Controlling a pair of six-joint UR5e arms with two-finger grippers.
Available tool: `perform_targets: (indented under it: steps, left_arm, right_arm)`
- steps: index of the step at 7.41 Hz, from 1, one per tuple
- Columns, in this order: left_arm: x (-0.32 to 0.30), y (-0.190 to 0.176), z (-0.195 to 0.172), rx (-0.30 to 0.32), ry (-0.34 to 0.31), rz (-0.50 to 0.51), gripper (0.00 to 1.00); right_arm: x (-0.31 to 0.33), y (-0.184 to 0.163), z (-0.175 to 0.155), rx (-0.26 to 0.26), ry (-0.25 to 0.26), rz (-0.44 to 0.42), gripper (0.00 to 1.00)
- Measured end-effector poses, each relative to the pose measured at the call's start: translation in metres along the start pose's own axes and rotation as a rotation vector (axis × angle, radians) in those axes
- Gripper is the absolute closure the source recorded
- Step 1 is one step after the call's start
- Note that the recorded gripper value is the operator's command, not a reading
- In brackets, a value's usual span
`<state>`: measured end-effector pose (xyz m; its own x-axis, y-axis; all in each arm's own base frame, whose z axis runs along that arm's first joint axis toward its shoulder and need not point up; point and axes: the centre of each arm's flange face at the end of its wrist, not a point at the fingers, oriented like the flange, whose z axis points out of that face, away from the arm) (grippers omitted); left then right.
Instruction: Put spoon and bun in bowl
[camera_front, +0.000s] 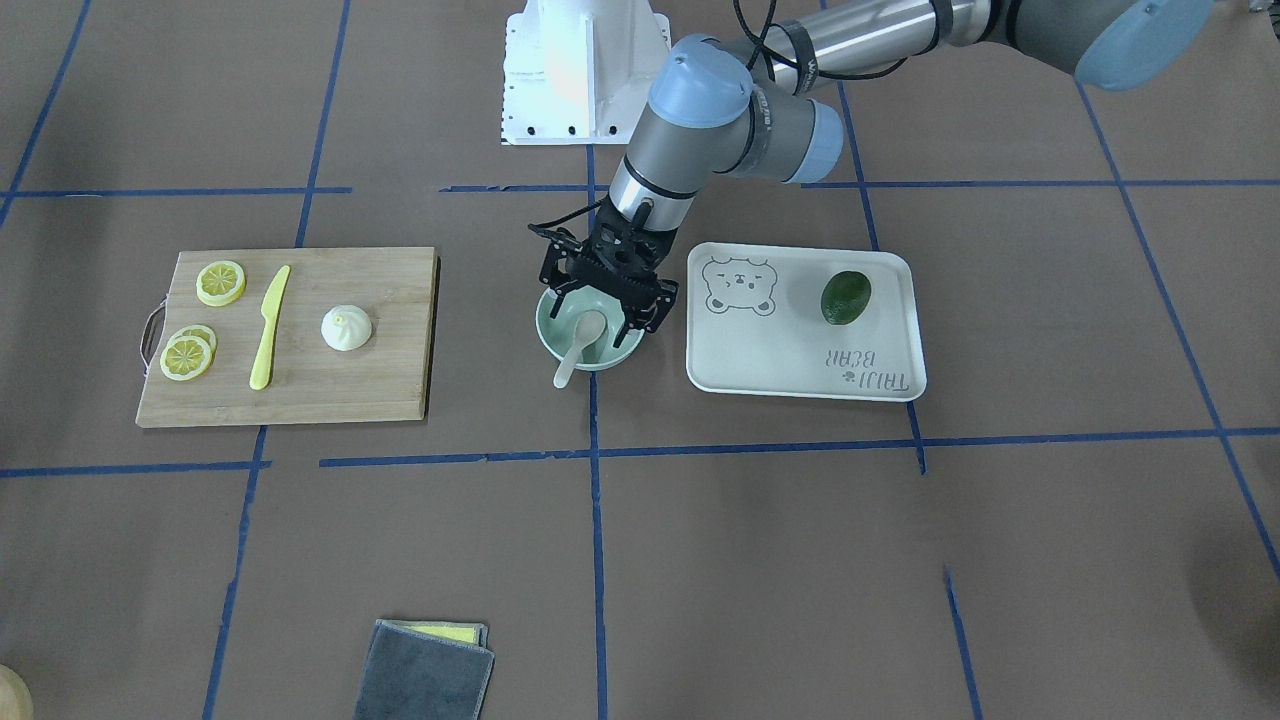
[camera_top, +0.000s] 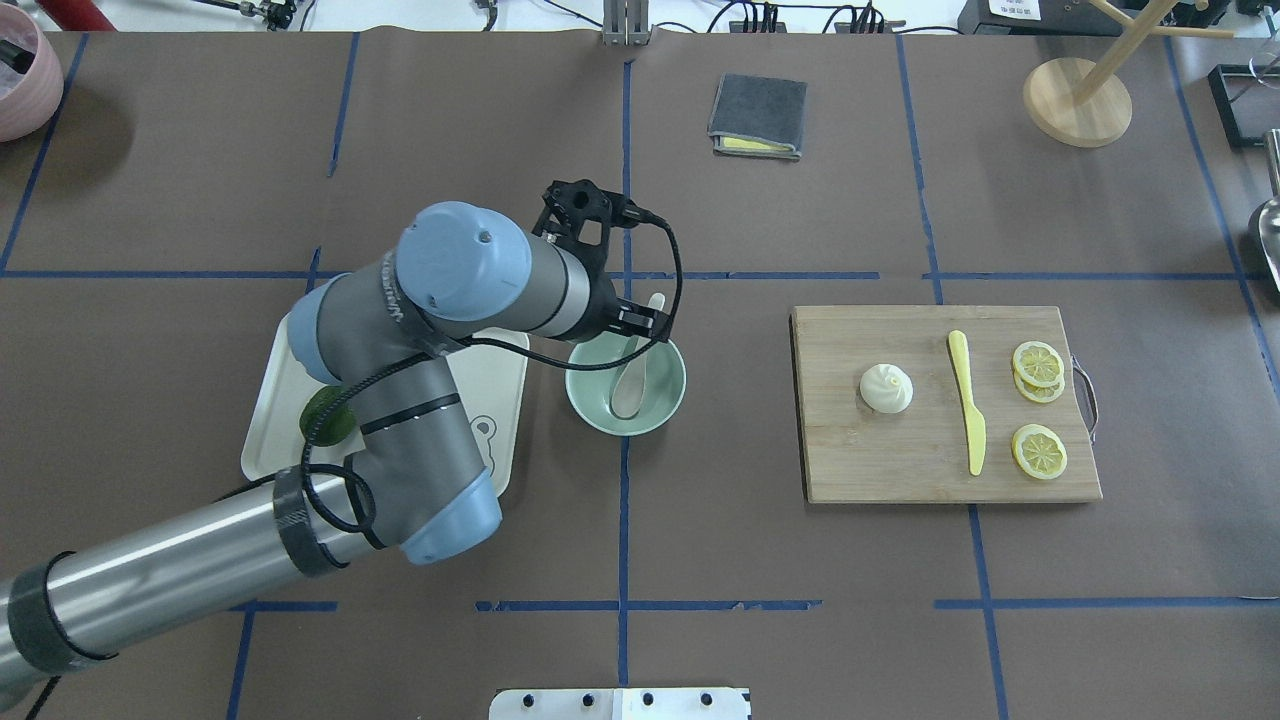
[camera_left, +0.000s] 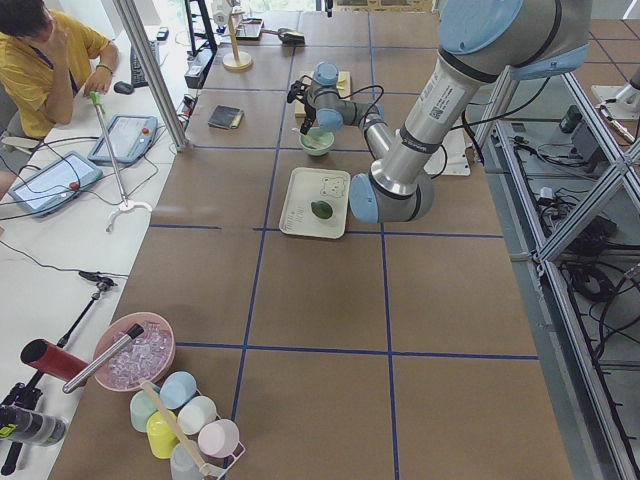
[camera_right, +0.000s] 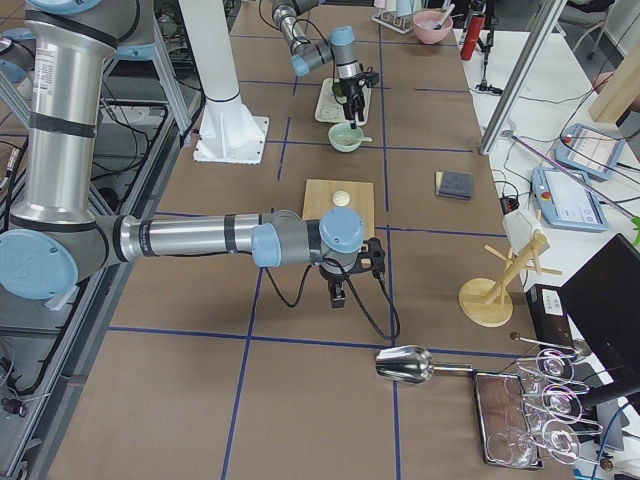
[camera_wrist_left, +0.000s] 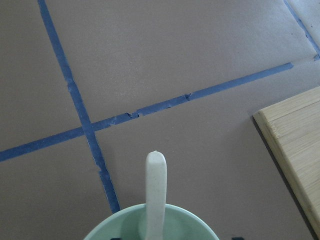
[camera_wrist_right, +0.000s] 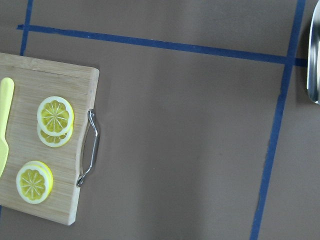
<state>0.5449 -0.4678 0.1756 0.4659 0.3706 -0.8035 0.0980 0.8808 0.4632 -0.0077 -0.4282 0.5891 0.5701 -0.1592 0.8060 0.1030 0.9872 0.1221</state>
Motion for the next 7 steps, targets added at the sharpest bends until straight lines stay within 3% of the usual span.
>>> perform_targets:
  steps: [2, 4, 6, 7]
  left_arm:
    - [-0.1, -0.025, -0.036, 0.06, -0.107, -0.011, 0.2]
    - [-0.187, -0.031, -0.081, 0.092, -0.203, 0.067, 0.2]
    - [-0.24, -0.003, -0.122, 0.073, -0.229, 0.08, 0.18]
    - [-0.266, 0.003, -0.143, 0.044, -0.219, 0.102, 0.15]
  right_arm:
    - [-0.051, -0.015, 0.031, 0.033, 0.001, 0.077, 0.0]
    - [-0.164, -0.042, 0.094, 0.111, -0.005, 0.18, 0.0]
    - [-0.277, -0.055, 0.148, 0.125, -0.026, 0.223, 0.0]
    - [-0.315, -0.058, 0.163, 0.105, -0.015, 0.225, 0.01]
